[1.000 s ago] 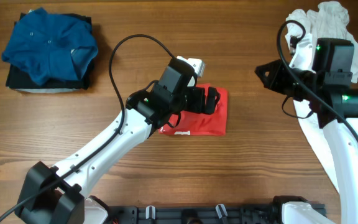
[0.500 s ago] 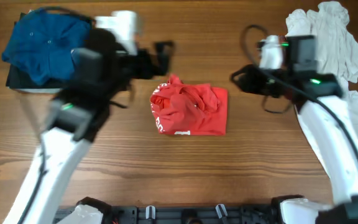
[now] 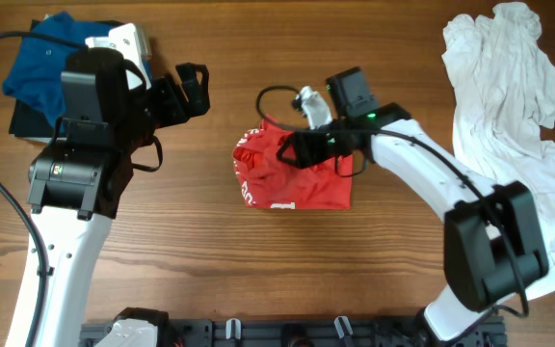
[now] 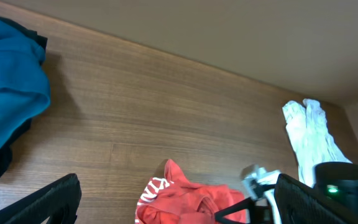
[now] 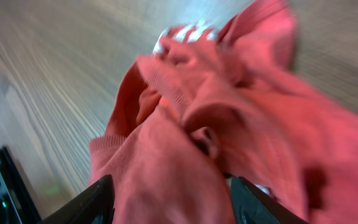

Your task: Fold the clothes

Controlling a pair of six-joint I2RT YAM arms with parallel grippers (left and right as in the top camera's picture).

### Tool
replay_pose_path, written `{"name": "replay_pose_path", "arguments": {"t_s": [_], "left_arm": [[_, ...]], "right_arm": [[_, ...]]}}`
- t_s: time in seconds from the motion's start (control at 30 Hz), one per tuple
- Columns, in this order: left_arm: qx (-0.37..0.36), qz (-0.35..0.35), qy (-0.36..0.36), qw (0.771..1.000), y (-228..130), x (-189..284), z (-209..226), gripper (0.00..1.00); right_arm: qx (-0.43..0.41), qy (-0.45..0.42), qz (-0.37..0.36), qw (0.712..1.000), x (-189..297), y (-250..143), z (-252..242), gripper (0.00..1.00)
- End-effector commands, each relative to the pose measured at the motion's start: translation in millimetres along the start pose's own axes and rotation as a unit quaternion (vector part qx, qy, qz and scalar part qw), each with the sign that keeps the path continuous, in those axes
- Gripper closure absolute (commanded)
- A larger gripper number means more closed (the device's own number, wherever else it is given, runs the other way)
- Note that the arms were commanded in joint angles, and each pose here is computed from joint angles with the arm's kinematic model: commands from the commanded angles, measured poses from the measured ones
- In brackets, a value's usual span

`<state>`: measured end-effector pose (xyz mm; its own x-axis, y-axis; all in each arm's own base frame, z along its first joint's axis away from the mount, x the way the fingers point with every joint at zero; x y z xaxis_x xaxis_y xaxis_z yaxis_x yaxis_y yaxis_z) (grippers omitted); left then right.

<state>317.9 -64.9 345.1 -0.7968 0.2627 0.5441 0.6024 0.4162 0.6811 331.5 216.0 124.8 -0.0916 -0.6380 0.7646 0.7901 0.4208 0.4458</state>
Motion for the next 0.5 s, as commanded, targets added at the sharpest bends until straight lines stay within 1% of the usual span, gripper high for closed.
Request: {"name": "replay_pose_path", "arguments": {"t_s": [0.0, 0.03, 0.1, 0.13, 0.17, 0.2, 0.23, 0.3, 0.37, 0.47], "left_arm": [[-0.007, -0.004, 0.006, 1.000, 2.2, 0.1, 2.4, 0.00], [-0.007, -0.004, 0.006, 1.000, 2.1, -0.1, 2.5, 0.00], [-0.007, -0.004, 0.006, 1.000, 2.1, -0.1, 2.5, 0.00], [-0.007, -0.004, 0.006, 1.000, 2.1, -0.1, 2.5, 0.00], [-0.007, -0.003, 0.007, 1.000, 2.0, -0.1, 2.6, 0.00], [-0.007, -0.002, 0.007, 1.000, 1.6, -0.1, 2.8, 0.00], [-0.006, -0.001, 0.008, 1.000, 1.3, -0.3, 3.0, 0.00], [-0.006, 0.001, 0.009, 1.000, 0.6, -1.8, 3.7, 0.00], [-0.005, 0.006, 0.012, 1.000, -0.7, -4.4, 4.8, 0.00], [-0.004, 0.014, 0.017, 1.000, -3.0, -8.5, 6.8, 0.00]], "right_arm": [[0.036, 0.028, 0.032, 0.998, -24.2, -12.0, 9.1, 0.41], [0.037, 0.029, 0.035, 0.998, -27.0, -13.3, 10.5, 0.43], [0.033, 0.030, 0.035, 0.998, -27.3, -13.0, 11.5, 0.55], [0.032, 0.029, 0.034, 0.999, -25.9, -12.1, 11.3, 0.66], [0.020, 0.027, 0.031, 0.999, -22.8, -10.8, 9.7, 0.83], [0.006, 0.023, 0.027, 0.999, -18.7, -9.4, 7.3, 0.94], [-0.003, 0.020, 0.023, 1.000, -13.2, -8.0, 5.4, 0.96], [-0.013, 0.015, 0.019, 1.000, 0.5, -5.8, 2.6, 0.96], [-0.044, 0.005, 0.015, 0.999, 23.1, -5.3, -0.9, 0.96], [-0.083, -0.007, 0.021, 0.996, 52.3, -13.8, -2.6, 0.96]]}}
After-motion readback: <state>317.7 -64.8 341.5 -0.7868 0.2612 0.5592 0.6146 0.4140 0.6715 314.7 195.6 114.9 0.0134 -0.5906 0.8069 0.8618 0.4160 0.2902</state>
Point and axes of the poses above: each gripper's point midway between its finger pads, its own x axis back along the fingers, its own z axis along the line the jaws close on, y = z × x, the point moved 6 cm from there along x, back along the fingers, and after that the axes turned 6 degrees about x, right-handed, at the moved point
